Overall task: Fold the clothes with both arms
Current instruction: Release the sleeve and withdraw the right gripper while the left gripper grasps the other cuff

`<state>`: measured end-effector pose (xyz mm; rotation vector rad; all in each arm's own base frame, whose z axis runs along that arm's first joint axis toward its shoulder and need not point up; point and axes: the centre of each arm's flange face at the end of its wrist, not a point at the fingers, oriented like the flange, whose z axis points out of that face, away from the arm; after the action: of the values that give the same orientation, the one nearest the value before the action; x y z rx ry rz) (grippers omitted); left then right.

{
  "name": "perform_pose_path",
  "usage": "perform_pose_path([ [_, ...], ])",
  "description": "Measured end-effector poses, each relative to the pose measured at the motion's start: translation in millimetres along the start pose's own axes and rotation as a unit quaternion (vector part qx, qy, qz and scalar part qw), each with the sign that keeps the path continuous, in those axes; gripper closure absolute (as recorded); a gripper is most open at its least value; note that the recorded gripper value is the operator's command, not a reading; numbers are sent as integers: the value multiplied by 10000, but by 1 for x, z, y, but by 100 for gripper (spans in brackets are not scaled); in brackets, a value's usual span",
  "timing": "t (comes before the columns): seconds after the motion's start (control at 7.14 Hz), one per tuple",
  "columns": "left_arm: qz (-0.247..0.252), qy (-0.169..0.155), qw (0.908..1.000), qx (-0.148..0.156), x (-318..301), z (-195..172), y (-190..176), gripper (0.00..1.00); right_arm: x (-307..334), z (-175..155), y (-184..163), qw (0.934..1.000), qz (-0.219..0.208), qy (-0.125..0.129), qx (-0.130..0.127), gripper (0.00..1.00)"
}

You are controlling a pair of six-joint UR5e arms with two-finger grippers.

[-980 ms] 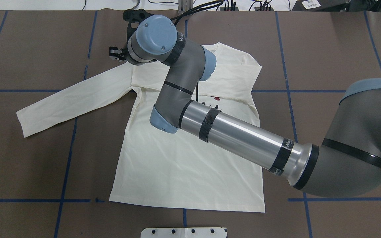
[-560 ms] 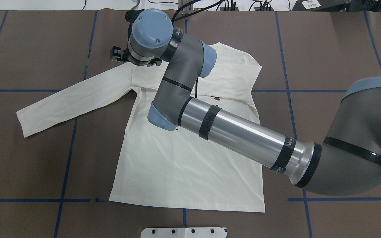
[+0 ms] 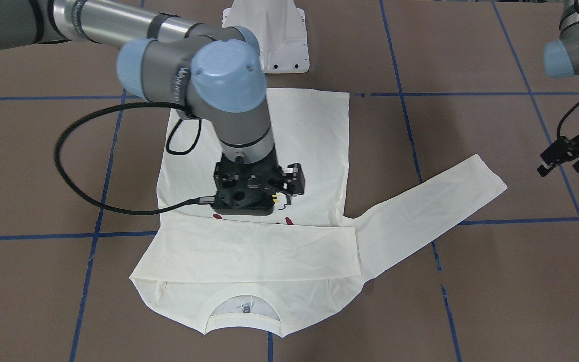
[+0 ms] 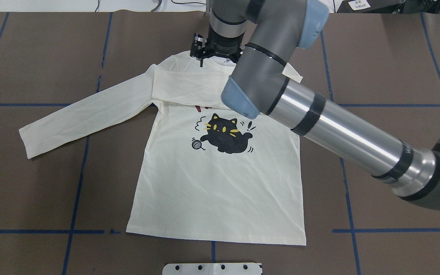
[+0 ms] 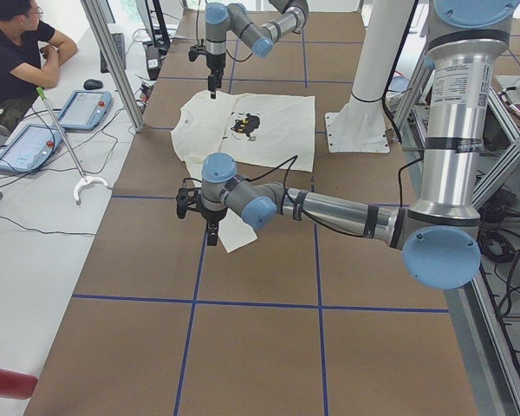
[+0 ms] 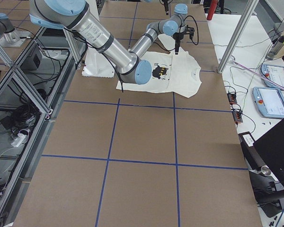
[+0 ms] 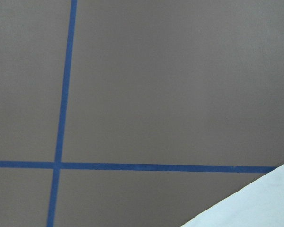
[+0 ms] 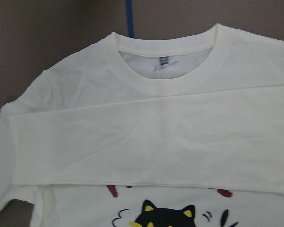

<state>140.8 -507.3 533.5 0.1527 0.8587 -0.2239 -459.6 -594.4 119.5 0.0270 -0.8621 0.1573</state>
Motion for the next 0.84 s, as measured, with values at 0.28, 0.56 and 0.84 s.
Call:
perform_pose_path([
  [0.28, -620, -59, 9980, 141, 39, 51, 57, 0, 137, -26, 0, 9980, -464, 385, -166, 0],
  [0.56, -973, -355, 9942, 303, 55, 94, 102, 1, 235, -38, 8, 9940, -868, 576, -319, 0],
  [0.84, -906, -507, 9941, 310, 47, 106, 111, 1, 261, -39, 13, 9931, -932, 608, -378, 0],
])
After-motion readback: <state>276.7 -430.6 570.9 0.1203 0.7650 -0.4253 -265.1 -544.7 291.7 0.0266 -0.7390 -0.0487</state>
